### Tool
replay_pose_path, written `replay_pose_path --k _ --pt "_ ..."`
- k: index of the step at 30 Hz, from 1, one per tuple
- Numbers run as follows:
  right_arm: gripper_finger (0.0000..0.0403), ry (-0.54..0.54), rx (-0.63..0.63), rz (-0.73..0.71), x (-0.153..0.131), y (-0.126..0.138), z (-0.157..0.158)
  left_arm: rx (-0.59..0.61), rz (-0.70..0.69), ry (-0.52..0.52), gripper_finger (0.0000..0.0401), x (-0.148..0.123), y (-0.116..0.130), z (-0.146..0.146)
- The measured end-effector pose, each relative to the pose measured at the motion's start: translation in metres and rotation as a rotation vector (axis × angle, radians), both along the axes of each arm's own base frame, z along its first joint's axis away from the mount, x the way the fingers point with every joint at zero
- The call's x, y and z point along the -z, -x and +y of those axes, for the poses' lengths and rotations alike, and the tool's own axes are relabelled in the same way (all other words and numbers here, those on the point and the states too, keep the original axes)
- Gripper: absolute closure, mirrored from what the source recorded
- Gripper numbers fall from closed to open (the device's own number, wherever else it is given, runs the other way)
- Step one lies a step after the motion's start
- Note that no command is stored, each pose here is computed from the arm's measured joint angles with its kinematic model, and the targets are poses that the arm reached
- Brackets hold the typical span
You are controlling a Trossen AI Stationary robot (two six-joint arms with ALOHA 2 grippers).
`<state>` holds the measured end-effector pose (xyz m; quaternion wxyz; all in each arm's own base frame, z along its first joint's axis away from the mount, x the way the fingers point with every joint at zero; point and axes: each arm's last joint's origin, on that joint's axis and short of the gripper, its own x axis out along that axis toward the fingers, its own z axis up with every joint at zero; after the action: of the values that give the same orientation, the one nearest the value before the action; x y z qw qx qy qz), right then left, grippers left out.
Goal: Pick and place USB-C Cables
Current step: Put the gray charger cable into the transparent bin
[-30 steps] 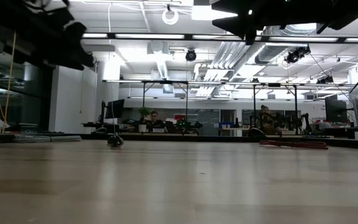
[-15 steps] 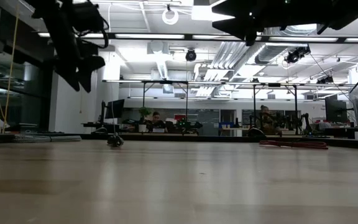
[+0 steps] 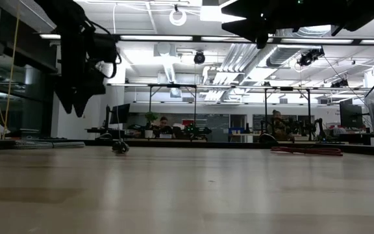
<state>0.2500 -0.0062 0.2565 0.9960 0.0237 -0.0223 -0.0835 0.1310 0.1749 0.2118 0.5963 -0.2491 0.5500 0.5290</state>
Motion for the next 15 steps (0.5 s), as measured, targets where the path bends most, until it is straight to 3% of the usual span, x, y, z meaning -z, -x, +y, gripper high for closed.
replay_pose_path --k 15 --pt "0.0166 -0.008 0.000 0.029 0.003 0.000 0.000 -0.043 0.152 0.159 0.0194 0.054 -0.019 0.014"
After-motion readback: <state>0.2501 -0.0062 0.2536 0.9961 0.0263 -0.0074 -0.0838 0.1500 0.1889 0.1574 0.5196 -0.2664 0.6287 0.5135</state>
